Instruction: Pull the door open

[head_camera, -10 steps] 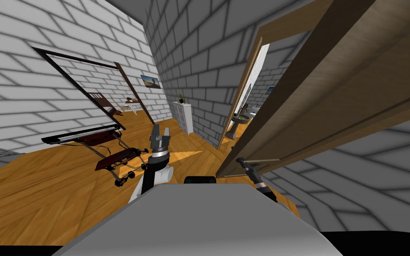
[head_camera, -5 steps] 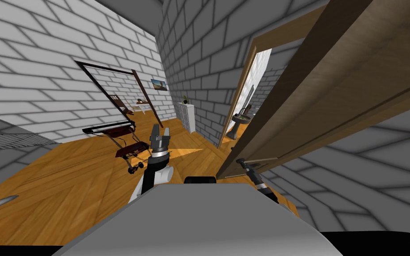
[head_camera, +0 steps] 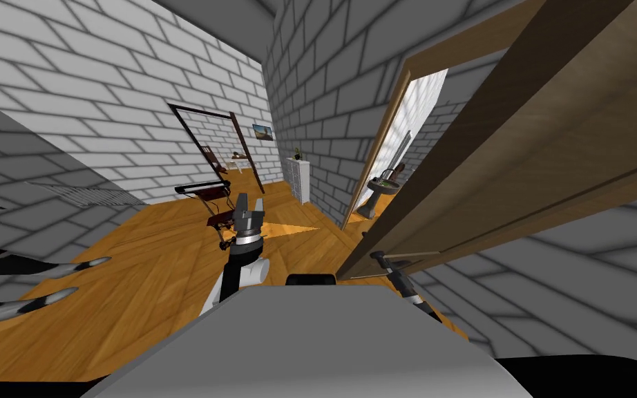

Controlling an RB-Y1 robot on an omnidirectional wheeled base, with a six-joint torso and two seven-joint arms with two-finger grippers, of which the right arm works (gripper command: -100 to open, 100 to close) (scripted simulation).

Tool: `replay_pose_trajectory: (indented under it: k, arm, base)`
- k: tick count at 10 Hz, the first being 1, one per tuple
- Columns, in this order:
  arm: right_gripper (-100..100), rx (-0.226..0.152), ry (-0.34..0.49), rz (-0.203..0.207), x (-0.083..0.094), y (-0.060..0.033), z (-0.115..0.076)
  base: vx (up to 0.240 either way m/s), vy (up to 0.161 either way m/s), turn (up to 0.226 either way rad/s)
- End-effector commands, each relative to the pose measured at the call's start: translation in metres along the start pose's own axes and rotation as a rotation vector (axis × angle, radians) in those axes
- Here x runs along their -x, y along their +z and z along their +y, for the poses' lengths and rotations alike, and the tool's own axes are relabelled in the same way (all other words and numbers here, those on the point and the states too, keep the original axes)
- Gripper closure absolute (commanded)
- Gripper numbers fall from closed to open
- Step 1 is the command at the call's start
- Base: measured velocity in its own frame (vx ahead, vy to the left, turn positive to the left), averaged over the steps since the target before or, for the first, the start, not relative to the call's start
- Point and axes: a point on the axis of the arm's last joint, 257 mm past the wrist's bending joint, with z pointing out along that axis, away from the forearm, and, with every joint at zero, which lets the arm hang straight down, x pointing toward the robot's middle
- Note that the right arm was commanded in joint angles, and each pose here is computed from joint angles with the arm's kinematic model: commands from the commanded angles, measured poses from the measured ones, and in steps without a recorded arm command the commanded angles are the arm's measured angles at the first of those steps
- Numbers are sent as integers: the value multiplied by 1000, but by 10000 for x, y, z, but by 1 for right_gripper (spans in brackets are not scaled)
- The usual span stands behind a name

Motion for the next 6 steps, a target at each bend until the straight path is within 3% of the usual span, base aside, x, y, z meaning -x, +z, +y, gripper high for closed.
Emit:
replay_pose_trajectory:
  k: [1, 2, 6]
  arm:
    - [100, 0, -5, -4, 30, -120, 0]
    - [100, 0, -6, -5, 36, -216, 6]
    - [100, 2, -9, -8, 47, -439, 27]
  base:
    - [-127, -50, 137]
    - [-187, -64, 234]
    - [-148, -61, 172]
